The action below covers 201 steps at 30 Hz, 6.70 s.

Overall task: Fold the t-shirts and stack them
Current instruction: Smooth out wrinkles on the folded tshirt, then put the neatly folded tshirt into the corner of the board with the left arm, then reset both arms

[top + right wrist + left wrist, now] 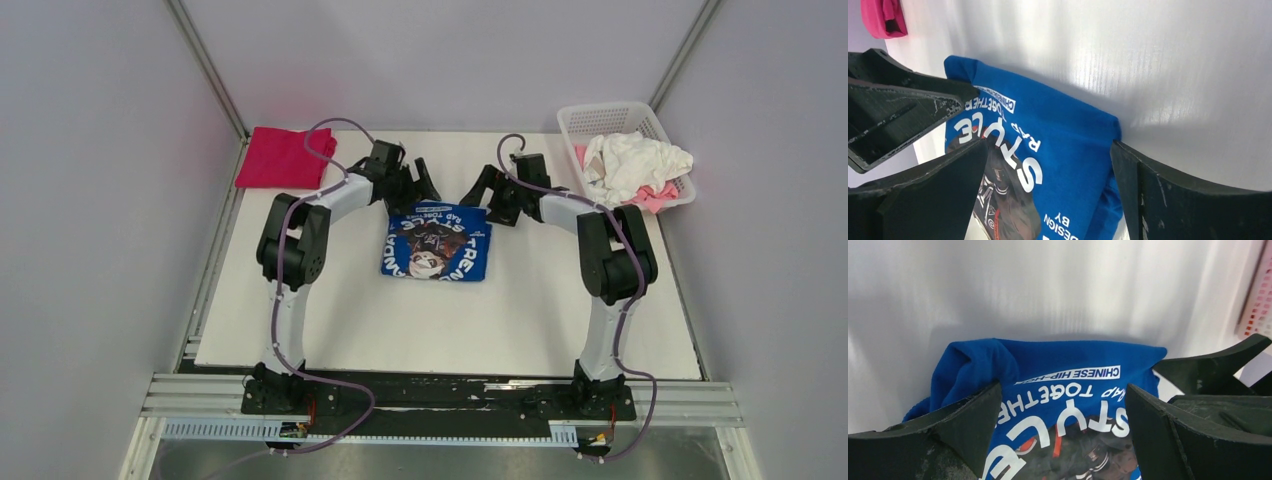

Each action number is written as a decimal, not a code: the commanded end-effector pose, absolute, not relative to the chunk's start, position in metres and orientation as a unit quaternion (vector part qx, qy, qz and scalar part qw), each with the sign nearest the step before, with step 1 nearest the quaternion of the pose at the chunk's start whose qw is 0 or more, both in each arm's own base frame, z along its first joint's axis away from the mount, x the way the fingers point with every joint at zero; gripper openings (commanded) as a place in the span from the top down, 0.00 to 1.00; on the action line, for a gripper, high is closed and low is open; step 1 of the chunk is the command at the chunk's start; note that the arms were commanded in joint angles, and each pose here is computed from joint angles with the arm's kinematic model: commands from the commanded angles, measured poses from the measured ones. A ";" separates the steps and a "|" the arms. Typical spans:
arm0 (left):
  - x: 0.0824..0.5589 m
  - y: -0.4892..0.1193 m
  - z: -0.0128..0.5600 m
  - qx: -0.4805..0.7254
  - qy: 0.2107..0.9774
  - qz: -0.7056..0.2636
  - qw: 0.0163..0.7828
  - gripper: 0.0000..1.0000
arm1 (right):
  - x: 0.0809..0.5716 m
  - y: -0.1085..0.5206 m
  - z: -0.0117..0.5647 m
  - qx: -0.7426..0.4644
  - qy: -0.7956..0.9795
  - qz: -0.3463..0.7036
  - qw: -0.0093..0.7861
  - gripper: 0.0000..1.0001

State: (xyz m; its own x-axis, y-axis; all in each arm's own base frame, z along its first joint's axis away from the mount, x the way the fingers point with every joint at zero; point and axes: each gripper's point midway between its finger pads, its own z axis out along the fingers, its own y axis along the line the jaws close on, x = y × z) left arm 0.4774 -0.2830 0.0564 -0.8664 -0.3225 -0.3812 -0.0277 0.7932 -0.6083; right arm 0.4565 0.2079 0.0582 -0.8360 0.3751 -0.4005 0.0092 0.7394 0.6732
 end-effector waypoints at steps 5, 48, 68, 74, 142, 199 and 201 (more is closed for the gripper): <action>0.434 -0.262 0.141 -0.052 0.910 -0.293 0.290 0.00 | 0.432 0.216 0.149 0.065 0.870 0.360 0.331 0.00; 0.338 -0.183 0.089 -0.068 0.943 -0.128 0.300 0.00 | 0.274 0.150 0.154 0.106 0.830 0.287 0.466 0.00; 0.349 -0.231 0.006 -0.019 0.972 -0.097 0.213 0.41 | 0.249 0.106 0.138 0.145 0.840 0.206 0.481 0.00; 0.370 -0.212 0.013 -0.013 0.973 0.003 0.229 1.00 | 0.249 0.097 0.134 0.153 0.842 0.183 0.484 0.00; 0.662 0.161 0.182 -0.014 0.810 0.337 0.479 1.00 | 0.279 0.071 0.125 0.188 0.858 0.067 0.473 0.00; 0.306 -0.121 0.162 -0.100 0.816 -0.141 0.551 0.00 | 0.269 0.065 0.109 0.231 0.822 0.128 0.505 0.00; 0.306 -0.120 0.164 -0.101 0.814 -0.140 0.554 0.00 | 0.269 0.064 0.110 0.236 0.819 0.127 0.507 0.00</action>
State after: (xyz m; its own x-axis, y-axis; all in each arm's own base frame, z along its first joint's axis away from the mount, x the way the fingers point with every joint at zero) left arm 0.2946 -0.1177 0.1325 -0.4497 -0.2650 -0.8530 -0.0082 0.9562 -0.2928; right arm 0.2571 0.0641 0.0918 -0.4572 0.4710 -0.7544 0.2630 0.8819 0.3912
